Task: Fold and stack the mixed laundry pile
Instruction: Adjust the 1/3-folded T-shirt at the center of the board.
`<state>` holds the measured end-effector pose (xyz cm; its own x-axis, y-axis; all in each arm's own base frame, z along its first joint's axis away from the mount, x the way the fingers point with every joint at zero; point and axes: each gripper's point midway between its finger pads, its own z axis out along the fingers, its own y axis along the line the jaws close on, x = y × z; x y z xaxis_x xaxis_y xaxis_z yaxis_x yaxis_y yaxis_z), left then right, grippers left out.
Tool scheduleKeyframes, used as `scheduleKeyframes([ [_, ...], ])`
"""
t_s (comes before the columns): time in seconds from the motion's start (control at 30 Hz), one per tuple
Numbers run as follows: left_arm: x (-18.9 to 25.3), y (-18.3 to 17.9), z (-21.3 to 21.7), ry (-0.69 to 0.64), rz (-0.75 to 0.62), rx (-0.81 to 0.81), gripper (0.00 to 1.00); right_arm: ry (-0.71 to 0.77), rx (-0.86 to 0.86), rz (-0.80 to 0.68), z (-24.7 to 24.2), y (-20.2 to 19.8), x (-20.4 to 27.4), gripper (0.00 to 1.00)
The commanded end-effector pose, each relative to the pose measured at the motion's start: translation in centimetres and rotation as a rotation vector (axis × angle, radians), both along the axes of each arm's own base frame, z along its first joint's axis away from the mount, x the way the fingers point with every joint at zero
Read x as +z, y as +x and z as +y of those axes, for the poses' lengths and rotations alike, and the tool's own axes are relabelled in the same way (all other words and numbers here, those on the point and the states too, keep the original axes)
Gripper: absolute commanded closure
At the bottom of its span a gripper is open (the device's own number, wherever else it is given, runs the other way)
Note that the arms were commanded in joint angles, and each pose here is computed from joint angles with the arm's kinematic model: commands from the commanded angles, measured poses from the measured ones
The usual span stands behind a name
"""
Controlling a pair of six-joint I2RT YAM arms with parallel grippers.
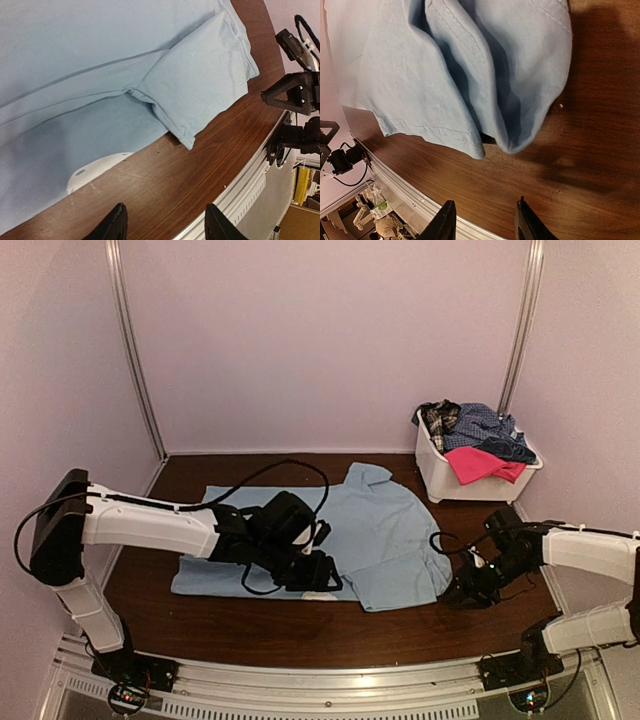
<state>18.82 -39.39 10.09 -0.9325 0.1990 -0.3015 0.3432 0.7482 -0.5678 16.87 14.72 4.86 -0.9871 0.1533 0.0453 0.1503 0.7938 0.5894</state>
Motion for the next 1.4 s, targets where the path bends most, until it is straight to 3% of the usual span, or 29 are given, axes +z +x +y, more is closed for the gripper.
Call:
scheduleKeyframes([
  [0.0,0.6,0.6,-4.0,-0.132,-0.011,0.013,0.48,-0.010,-0.014,-0.050,0.1,1.1,-0.8,0.59],
  [0.1,-0.9,0.2,-5.4,-0.165,0.028,0.015,0.56,0.006,-0.021,-0.052,0.5,1.6,-1.3,0.61],
  [0.4,-3.6,-0.5,-9.2,-0.201,0.066,-0.012,0.60,0.015,-0.017,-0.062,1.1,2.7,-2.2,0.65],
  [1.03,-7.7,-3.2,-10.2,-0.178,0.145,-0.018,0.65,0.033,0.005,-0.047,1.9,2.4,-3.3,0.79],
  [1.17,-7.7,-3.2,-10.4,-0.185,0.146,-0.021,0.71,0.027,0.012,-0.052,2.0,2.3,-3.2,0.85],
  [1.37,-6.6,-3.0,-10.9,-0.200,0.118,-0.044,0.88,0.029,0.007,-0.055,1.9,2.1,-2.1,0.99],
])
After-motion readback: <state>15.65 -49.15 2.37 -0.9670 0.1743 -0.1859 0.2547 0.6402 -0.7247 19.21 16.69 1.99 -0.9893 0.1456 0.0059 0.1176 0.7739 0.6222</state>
